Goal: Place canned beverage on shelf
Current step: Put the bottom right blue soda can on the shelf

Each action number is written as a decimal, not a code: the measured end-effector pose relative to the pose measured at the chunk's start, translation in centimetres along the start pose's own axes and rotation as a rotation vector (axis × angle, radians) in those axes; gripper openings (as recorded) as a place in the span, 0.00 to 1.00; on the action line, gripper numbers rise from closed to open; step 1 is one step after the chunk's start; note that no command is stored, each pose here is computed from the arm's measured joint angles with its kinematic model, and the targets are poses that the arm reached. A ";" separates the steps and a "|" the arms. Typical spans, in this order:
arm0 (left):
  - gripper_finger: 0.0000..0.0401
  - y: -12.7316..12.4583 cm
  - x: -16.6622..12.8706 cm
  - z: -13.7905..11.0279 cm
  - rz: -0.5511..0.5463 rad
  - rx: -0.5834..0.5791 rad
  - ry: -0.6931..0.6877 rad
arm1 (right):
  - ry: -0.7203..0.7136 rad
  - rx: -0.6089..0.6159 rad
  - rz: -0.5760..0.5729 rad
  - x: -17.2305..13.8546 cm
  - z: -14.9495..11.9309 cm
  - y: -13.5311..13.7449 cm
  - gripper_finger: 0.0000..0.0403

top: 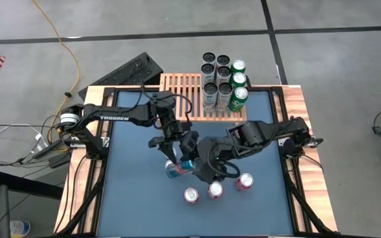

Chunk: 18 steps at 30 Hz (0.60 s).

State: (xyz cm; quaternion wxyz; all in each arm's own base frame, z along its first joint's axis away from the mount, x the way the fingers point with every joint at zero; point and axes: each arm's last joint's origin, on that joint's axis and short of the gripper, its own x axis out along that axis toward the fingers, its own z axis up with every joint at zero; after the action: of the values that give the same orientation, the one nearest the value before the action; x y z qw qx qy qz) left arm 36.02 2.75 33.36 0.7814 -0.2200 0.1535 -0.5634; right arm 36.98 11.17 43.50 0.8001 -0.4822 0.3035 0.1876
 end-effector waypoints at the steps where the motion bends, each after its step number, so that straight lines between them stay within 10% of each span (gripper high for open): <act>1: 0.59 0.0 0.1 0.0 -0.005 -0.005 0.003 | 0.012 -0.019 -0.013 0.0 0.0 0.0 0.47; 18: 0.59 -0.5 0.2 0.3 -0.037 -0.036 0.015 | 0.056 -0.196 -0.074 0.0 0.0 -0.4 0.47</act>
State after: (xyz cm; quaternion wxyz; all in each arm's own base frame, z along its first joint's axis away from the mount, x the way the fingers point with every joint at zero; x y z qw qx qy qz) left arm 35.87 2.50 33.88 0.7657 -0.2325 0.1652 -0.5765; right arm 37.21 10.98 43.76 0.7467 -0.5740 0.2878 0.1734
